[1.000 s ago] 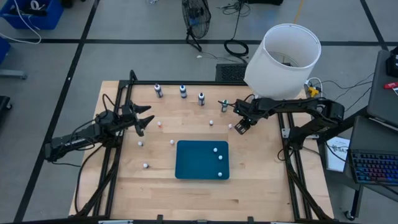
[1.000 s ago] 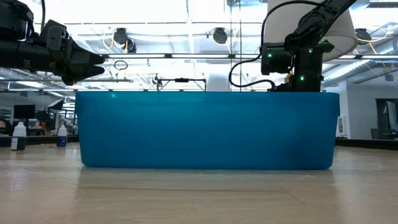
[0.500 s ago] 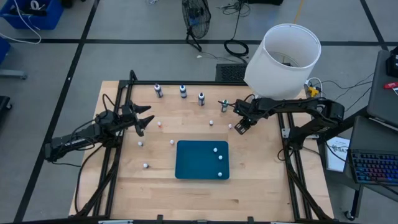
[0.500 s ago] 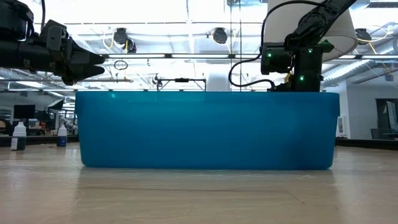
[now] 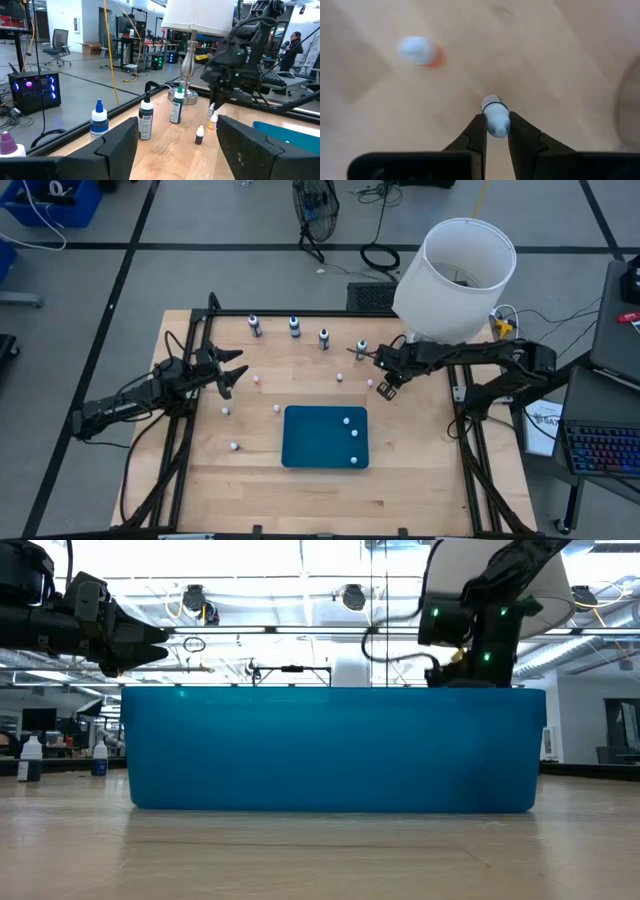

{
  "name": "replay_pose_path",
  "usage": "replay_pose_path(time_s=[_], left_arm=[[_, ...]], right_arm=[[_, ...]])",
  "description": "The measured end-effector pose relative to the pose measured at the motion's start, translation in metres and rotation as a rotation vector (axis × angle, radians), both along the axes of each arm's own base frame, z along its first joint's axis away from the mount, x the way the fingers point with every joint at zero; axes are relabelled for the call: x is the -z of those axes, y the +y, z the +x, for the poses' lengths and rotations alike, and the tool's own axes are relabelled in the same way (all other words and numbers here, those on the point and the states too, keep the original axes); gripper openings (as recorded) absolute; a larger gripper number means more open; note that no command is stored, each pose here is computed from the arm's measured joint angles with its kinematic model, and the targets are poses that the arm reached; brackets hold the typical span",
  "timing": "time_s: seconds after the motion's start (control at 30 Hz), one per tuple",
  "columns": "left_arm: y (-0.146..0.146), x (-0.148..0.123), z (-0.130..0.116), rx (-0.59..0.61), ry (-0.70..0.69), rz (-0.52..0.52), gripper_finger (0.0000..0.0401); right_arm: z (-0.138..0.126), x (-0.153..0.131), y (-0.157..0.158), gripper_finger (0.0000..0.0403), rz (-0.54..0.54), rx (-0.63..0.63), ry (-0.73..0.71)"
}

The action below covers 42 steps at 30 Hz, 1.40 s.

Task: Pick & Place food coloring
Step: Put the small green food coloring bottle into the blue bin

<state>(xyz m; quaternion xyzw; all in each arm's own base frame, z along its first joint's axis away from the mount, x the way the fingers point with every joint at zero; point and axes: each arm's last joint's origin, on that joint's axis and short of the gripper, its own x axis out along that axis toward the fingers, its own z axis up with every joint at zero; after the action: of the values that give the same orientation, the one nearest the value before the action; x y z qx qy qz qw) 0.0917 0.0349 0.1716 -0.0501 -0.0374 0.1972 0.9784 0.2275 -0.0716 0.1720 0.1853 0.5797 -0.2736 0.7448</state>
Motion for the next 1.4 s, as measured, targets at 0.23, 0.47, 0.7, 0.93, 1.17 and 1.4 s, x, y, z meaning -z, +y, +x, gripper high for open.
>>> replay_pose_path(time_s=[0.23, 0.47, 0.7, 0.93, 1.17, 1.4], left_arm=[[0.000, 0.000, 0.000, 0.000, 0.000, 0.000, 0.0269], [0.000, 0.000, 0.000, 0.000, 0.001, -0.001, 0.0269], [0.000, 0.000, 0.000, 0.000, 0.001, -0.001, 0.0269], [0.000, 0.000, 0.000, 0.000, 0.000, 0.000, 0.0269], [0.000, 0.000, 0.000, 0.000, 0.000, -0.001, 0.0269], [0.000, 0.000, 0.000, 0.000, 0.000, -0.001, 0.0269]], right_arm=[[0.003, -0.028, 0.053, 0.0040, -0.001, -0.101, -0.176], [0.024, -0.066, 0.109, 0.0040, -0.026, -0.226, -0.293], [0.067, -0.075, 0.144, 0.0040, -0.047, -0.350, -0.164], [0.098, -0.047, 0.150, 0.0040, -0.015, -0.389, 0.014], [0.110, -0.016, 0.140, 0.0040, 0.026, -0.396, 0.120], [0.116, -0.004, 0.132, 0.0040, 0.029, -0.396, 0.151]])
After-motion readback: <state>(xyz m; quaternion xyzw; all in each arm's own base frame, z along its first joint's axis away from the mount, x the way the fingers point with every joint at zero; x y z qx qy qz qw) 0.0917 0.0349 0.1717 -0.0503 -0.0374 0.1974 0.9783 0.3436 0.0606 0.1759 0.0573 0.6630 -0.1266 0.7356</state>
